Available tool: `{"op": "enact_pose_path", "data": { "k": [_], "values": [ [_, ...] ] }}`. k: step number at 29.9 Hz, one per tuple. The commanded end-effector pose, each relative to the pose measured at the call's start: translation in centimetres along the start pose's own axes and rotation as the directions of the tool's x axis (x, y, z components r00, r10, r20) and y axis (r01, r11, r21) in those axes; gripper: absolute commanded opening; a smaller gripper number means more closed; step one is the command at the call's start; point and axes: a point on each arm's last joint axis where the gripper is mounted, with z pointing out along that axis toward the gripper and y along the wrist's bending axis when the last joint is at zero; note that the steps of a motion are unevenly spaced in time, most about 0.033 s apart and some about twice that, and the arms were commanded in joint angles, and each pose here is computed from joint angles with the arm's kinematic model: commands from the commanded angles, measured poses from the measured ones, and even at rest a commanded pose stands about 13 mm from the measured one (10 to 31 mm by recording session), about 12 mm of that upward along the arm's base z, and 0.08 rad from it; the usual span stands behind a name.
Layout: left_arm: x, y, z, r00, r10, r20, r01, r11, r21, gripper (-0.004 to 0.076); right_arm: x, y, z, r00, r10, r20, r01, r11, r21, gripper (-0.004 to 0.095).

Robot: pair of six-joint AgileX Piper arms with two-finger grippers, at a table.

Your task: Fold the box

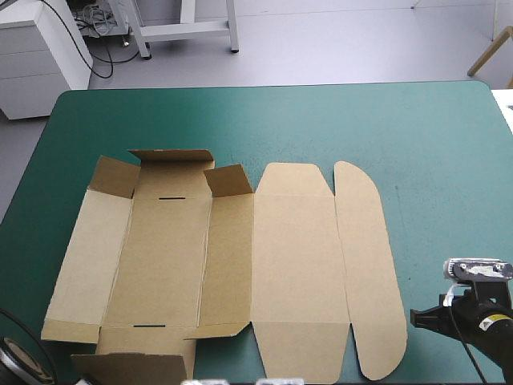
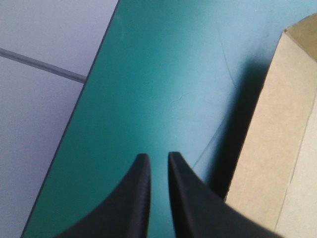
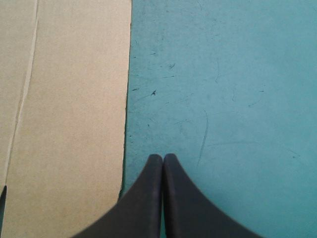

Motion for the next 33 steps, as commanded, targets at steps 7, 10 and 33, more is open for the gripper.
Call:
{"op": "enact_pose_path", "data": {
  "k": [7, 10, 33],
  "values": [
    [0.5, 0.0, -1.5, 0.999, -0.041, -0.027, 0.039, 0.998, -0.055, 0.0545, -0.9, 0.0, -0.5, 0.998, -0.004, 0.068, 0.003, 1.000, 0.007, -0.0019],
    [0.6, 0.1, -1.0, 0.998, -0.038, -0.040, 0.036, 0.998, -0.045, 0.0544, -0.9, 0.0, -0.5, 0.998, -0.005, 0.068, 0.004, 1.000, 0.006, -0.0019],
    [8.3, -2.1, 10.2, 0.954, 0.091, -0.284, 0.039, 0.907, 0.419, 0.0491, -0.9, 0.0, -0.5, 0.998, -0.008, 0.069, 0.008, 1.000, 0.003, -0.0020]
  ]
}}
